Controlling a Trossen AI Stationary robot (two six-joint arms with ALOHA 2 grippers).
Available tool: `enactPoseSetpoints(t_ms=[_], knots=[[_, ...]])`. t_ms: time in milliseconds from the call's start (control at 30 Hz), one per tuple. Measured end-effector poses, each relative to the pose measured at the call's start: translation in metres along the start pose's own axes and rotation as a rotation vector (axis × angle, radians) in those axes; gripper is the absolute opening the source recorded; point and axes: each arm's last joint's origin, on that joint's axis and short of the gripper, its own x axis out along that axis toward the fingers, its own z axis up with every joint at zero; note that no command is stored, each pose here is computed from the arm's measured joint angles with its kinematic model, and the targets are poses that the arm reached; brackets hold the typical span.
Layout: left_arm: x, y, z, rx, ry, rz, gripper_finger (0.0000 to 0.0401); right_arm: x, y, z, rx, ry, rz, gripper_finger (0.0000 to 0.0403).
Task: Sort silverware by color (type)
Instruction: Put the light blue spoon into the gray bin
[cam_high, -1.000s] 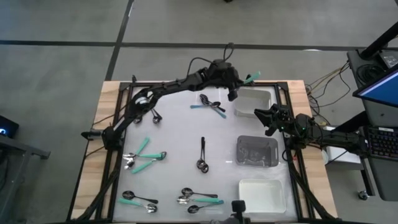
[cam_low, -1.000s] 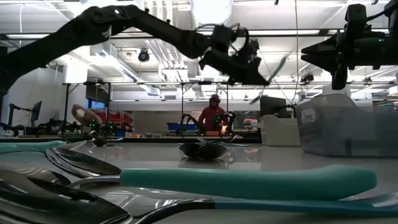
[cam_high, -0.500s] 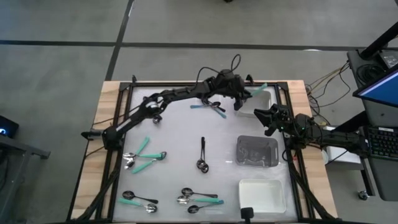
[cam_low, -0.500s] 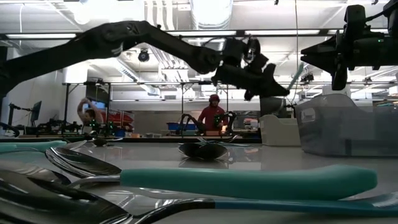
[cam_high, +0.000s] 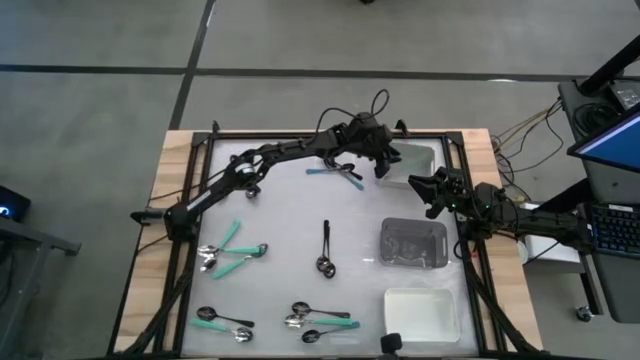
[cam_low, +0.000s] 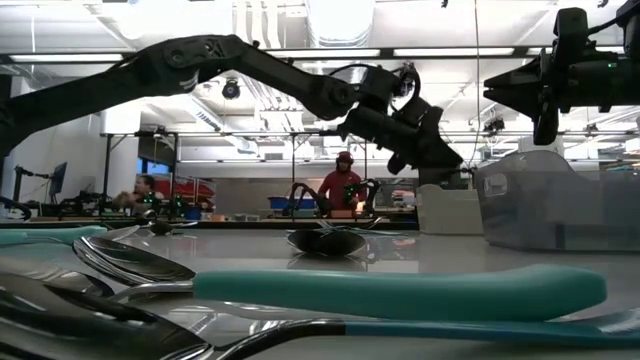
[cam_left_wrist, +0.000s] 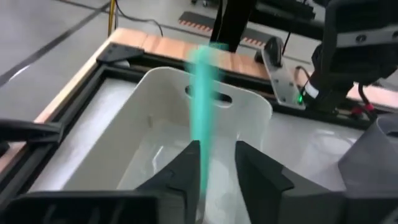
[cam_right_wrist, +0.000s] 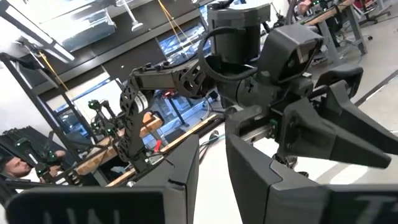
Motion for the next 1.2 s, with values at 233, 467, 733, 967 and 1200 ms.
enactPoseSetpoints(t_ms=[233, 467, 733, 967, 1200], knots=[[-0.015, -0.002, 0.007, -0.011, 0.069, -0.194, 0.0139, 0.0, 0.0, 0.0, 0.0, 0.0, 0.0, 0.0073], [-0.063, -0.005, 0.016, -0.079, 0.308, -0.344, 0.0117, 0.0, 0.0, 0.0, 0.0, 0.0, 0.0, 0.0073], [-0.119, -0.02, -0.008, -0.128, 0.84, -0.307, 0.0102, 0.0, 0.0, 0.0, 0.0, 0.0, 0.0, 0.0073], [-0.127, -0.025, -0.041, -0.247, 1.038, -0.406, 0.01, 0.0, 0.0, 0.0, 0.0, 0.0, 0.0, 0.0073], [-0.13, -0.02, -0.059, -0.237, 1.08, -0.351, 0.01, 0.0, 0.0, 0.0, 0.0, 0.0, 0.0, 0.0073]])
